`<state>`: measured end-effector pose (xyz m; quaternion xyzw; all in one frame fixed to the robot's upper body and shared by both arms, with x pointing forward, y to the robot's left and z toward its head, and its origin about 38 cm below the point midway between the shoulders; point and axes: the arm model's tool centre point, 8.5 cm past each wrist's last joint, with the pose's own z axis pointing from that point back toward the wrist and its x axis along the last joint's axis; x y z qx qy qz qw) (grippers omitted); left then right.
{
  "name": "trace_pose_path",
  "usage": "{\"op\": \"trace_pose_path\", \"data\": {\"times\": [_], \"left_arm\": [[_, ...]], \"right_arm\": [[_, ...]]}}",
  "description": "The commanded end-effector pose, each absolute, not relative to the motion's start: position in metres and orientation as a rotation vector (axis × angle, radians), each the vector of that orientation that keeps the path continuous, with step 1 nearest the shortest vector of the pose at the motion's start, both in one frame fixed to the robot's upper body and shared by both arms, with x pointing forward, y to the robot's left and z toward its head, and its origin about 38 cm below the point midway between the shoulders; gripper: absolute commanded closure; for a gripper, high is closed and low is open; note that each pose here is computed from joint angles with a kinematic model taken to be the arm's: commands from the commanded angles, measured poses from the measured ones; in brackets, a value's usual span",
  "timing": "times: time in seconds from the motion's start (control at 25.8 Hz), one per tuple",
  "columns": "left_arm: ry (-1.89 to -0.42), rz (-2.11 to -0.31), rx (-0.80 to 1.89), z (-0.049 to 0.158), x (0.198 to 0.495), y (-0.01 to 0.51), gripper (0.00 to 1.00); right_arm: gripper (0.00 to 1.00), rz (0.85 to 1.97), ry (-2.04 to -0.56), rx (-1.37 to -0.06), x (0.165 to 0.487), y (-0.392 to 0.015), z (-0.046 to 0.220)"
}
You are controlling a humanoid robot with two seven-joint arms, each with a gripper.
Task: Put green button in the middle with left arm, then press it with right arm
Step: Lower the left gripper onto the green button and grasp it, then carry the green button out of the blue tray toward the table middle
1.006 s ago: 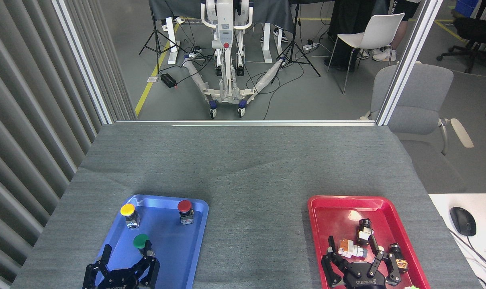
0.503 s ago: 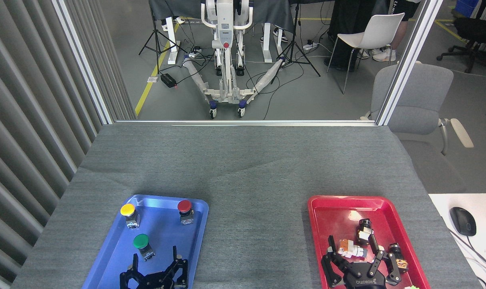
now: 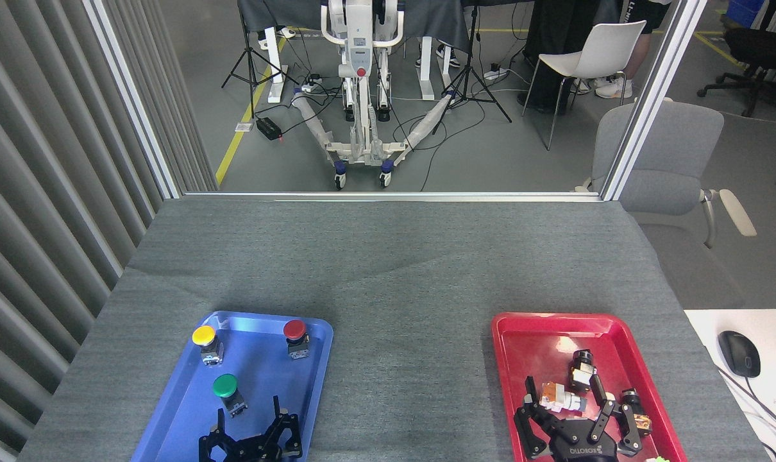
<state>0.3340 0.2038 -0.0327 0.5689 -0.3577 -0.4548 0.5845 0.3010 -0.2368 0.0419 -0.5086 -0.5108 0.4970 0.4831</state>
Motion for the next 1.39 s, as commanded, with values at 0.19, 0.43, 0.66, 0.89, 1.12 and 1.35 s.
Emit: {"op": "trace_pose_path", "data": {"times": [0.19, 0.43, 0.66, 0.89, 1.12, 1.35], "left_arm": [[-0.819, -1.029, 1.322, -0.036, 0.349, 0.21, 0.17], [-0.812, -0.985, 1.324, -0.034, 0.355, 0.218, 0.27], [-0.802, -0.981, 1.331, -0.036, 0.359, 0.226, 0.52], [-0.857, -1.005, 1.359, -0.034, 0.358, 0.224, 0.92], [-1.15, -1.048, 1.318, -0.009, 0.355, 0.201, 0.99], [-1.654, -1.615, 1.0, 0.021, 0.374, 0.113, 1.0]], "right_arm": [[0.0, 1.209, -1.244, -1.24, 0.301, -0.236, 0.042], [0.0, 1.212, -1.241, -1.239, 0.301, -0.237, 0.042], [0.0, 1.219, -1.254, -1.246, 0.301, -0.238, 0.043], [0.0, 1.214, -1.246, -1.242, 0.301, -0.237, 0.042], [0.0, 1.214, -1.241, -1.238, 0.301, -0.236, 0.041], [0.0, 1.216, -1.246, -1.245, 0.301, -0.237, 0.043]]}}
